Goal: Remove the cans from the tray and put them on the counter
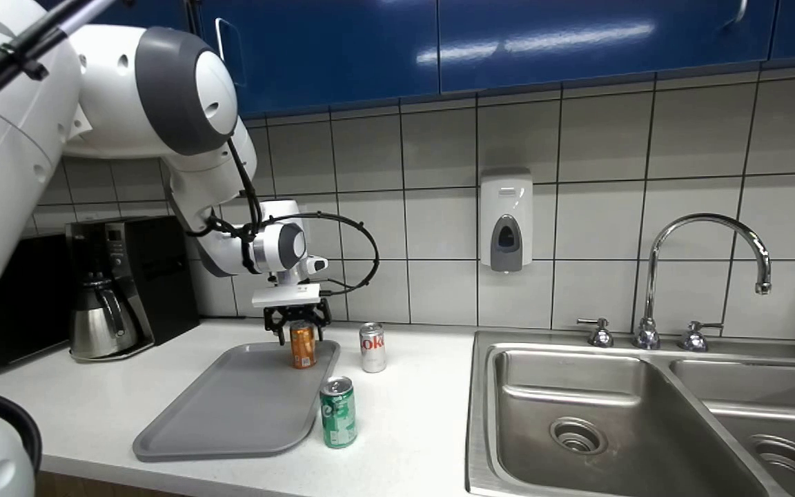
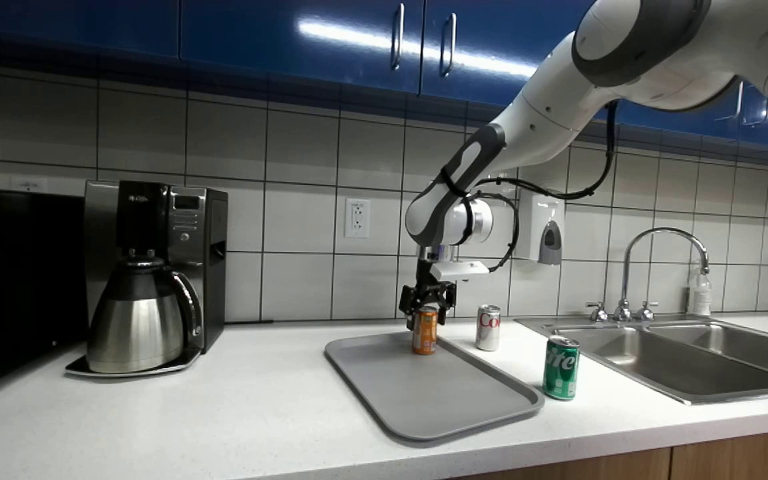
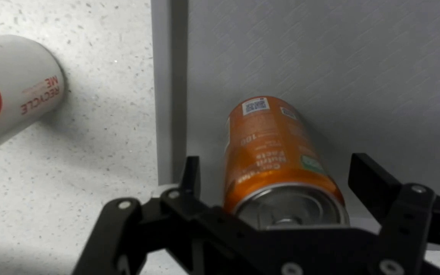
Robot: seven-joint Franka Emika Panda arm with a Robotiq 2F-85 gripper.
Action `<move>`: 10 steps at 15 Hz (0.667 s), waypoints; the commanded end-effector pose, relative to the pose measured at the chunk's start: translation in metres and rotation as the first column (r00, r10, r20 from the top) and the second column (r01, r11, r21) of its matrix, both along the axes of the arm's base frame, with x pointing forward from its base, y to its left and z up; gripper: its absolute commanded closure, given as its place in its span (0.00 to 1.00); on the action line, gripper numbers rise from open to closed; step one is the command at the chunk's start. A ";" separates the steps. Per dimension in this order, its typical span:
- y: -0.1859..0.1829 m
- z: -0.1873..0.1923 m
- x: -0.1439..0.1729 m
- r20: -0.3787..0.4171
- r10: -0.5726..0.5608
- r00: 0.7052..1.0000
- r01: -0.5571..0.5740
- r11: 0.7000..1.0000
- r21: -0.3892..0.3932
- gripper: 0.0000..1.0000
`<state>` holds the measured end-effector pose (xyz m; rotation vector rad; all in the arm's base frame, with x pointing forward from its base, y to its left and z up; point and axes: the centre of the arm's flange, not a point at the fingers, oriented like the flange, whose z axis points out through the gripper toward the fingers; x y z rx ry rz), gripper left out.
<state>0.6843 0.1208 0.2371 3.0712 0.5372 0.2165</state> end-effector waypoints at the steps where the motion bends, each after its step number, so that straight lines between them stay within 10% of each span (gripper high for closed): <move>1: 0.001 0.000 0.012 -0.014 0.033 0.999 -0.033 0.999 -0.009 0.25; 6: 0.002 -0.003 0.012 -0.016 0.049 0.999 -0.049 0.999 -0.007 0.58; 10: 0.003 0.001 0.010 -0.011 0.052 0.999 -0.052 0.999 -0.003 0.60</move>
